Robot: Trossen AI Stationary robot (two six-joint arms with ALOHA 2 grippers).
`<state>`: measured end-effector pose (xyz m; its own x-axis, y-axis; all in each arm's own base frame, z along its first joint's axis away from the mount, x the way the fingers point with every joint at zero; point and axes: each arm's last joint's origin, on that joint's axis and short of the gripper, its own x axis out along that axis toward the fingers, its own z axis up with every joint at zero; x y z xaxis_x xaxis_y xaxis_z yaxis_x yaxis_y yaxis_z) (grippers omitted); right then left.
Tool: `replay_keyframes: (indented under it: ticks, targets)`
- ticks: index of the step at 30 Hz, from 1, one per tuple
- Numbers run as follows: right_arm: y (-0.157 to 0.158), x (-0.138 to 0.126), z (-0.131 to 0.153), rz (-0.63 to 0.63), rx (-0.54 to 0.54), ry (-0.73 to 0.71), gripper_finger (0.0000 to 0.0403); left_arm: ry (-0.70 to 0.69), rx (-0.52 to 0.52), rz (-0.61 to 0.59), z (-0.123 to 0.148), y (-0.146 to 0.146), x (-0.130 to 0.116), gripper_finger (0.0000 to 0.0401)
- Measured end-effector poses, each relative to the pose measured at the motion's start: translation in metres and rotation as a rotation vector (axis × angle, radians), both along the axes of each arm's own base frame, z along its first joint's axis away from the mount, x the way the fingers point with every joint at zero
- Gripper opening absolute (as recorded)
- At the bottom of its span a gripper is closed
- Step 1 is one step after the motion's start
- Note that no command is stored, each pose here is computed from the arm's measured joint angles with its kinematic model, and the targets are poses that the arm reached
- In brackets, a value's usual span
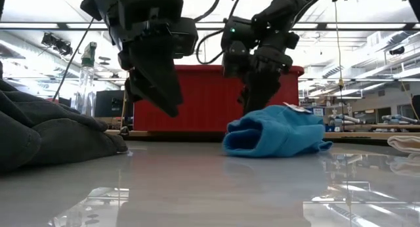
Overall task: Fold laundry
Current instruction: Fold the blue shorts
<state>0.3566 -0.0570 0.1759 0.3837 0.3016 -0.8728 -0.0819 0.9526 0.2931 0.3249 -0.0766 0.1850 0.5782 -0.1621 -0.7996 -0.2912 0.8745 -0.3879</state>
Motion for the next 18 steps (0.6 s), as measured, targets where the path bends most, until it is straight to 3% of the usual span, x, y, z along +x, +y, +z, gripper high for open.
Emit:
replay_keyframes:
  ticks: [6, 12, 18]
  targets:
    - [0.004, -0.014, 0.012, -0.015, -0.031, 0.083, 0.0024, -0.002, 0.008, 0.022, 0.0, 0.005, 0.001, 0.0156]
    - [0.013, -0.042, 0.073, -0.131, -0.224, -0.018, 0.0006, -0.007, 0.027, 0.036, 0.0, 0.019, 0.004, 0.0156]
    - [0.021, -0.087, 0.144, -0.317, -0.557, -0.233, 0.0004, -0.005, 0.076, 0.049, 0.003, 0.045, 0.005, 0.0156]
